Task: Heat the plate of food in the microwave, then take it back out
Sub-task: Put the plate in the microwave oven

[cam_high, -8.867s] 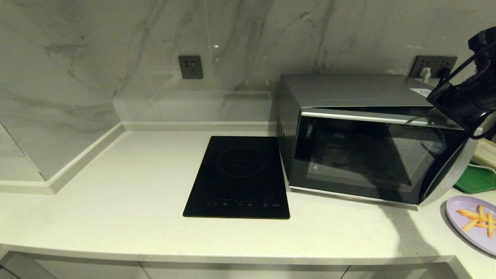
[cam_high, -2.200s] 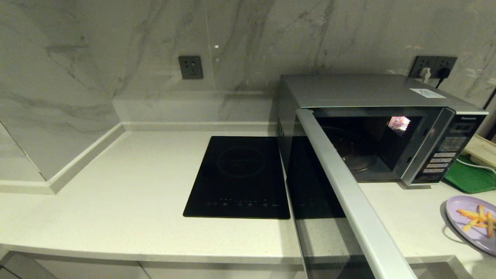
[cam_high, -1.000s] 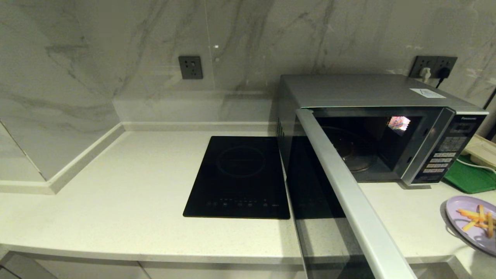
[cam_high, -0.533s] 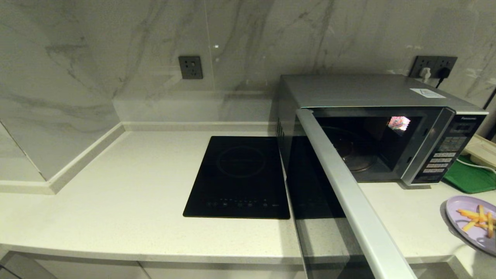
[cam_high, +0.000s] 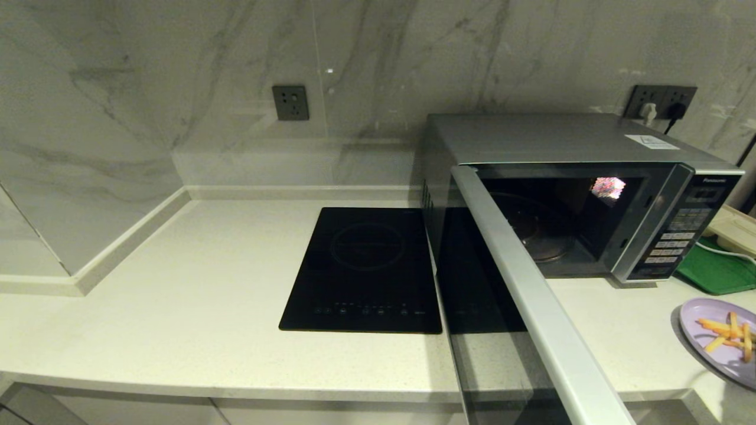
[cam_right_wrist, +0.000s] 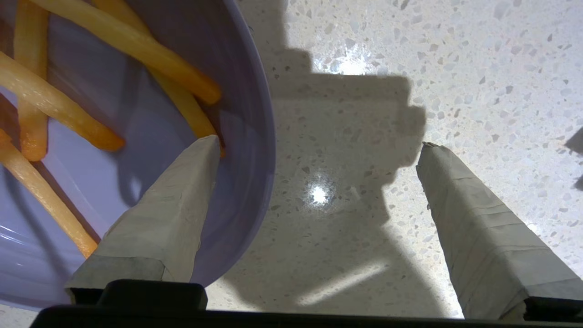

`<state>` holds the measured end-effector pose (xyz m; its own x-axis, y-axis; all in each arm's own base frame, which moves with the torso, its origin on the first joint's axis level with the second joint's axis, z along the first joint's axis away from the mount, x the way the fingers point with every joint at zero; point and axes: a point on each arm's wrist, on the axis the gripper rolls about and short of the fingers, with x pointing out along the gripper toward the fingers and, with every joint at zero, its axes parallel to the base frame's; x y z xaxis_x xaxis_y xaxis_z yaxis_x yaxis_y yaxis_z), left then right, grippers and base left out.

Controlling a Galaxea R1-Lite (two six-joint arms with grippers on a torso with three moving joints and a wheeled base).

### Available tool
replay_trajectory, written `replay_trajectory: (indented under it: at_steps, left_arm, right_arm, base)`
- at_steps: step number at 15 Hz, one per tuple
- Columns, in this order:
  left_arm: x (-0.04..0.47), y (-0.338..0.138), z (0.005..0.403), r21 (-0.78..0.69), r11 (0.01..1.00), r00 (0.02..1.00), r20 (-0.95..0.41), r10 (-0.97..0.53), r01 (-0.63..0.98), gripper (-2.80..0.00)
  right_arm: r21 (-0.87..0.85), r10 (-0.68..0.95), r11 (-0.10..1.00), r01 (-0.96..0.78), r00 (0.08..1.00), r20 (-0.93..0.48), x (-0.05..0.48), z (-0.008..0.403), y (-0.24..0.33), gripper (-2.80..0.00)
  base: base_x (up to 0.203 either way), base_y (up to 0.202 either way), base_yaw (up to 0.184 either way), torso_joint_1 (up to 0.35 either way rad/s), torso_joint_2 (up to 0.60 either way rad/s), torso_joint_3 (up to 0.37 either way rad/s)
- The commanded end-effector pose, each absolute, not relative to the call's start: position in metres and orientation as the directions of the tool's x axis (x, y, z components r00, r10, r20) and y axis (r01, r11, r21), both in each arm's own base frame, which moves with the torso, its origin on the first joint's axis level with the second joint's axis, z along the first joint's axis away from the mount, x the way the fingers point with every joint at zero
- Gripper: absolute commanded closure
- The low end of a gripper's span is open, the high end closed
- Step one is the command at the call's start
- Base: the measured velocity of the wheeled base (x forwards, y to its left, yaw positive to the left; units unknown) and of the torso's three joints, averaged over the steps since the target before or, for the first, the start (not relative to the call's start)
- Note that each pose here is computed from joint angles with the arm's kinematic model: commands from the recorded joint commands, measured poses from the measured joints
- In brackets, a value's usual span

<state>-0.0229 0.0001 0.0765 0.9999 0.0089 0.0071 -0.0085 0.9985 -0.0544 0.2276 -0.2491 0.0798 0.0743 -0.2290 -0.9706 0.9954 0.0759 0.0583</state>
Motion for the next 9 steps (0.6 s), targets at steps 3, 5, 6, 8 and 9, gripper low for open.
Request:
replay_trajectory:
  at_steps: [3,5,6,8,9]
  left_arm:
    - [-0.023,0.000,0.077,-0.055,0.998,1.000,0.008,0.009,-0.009,0.00]
    - [-0.023,0.000,0.077,-0.055,0.998,1.000,0.008,0.009,-0.009,0.00]
    - [-0.023,0.000,0.077,-0.055,0.998,1.000,0.008,0.009,-0.009,0.00]
    - [-0.023,0.000,0.077,-0.055,0.998,1.000,0.008,0.009,-0.009,0.00]
    - [-0.023,0.000,0.077,-0.055,0.998,1.000,0.008,0.009,-0.009,0.00]
  right_arm:
    - [0.052,-0.221,0.072,0.996,0.067,-0.973,0.230,0.075,-0.252,-2.80]
    - [0.046,-0.214,0.071,0.996,0.061,-0.975,0.230,0.072,-0.252,-2.80]
    - [0.044,-0.212,0.071,0.996,0.059,-0.975,0.231,0.070,-0.252,-2.80]
    - [0.040,-0.207,0.071,0.997,0.054,-0.977,0.231,0.068,-0.253,0.00]
    - [0.038,-0.204,0.071,0.997,0.052,-0.978,0.231,0.067,-0.253,0.00]
  base:
    - [0.000,0.000,0.000,0.000,0.00,0.000]
    - [0.000,0.000,0.000,0.000,0.00,0.000]
    - [0.000,0.000,0.000,0.000,0.00,0.000]
    - [0.000,0.000,0.000,0.000,0.00,0.000]
    - [0.000,0.000,0.000,0.000,0.00,0.000]
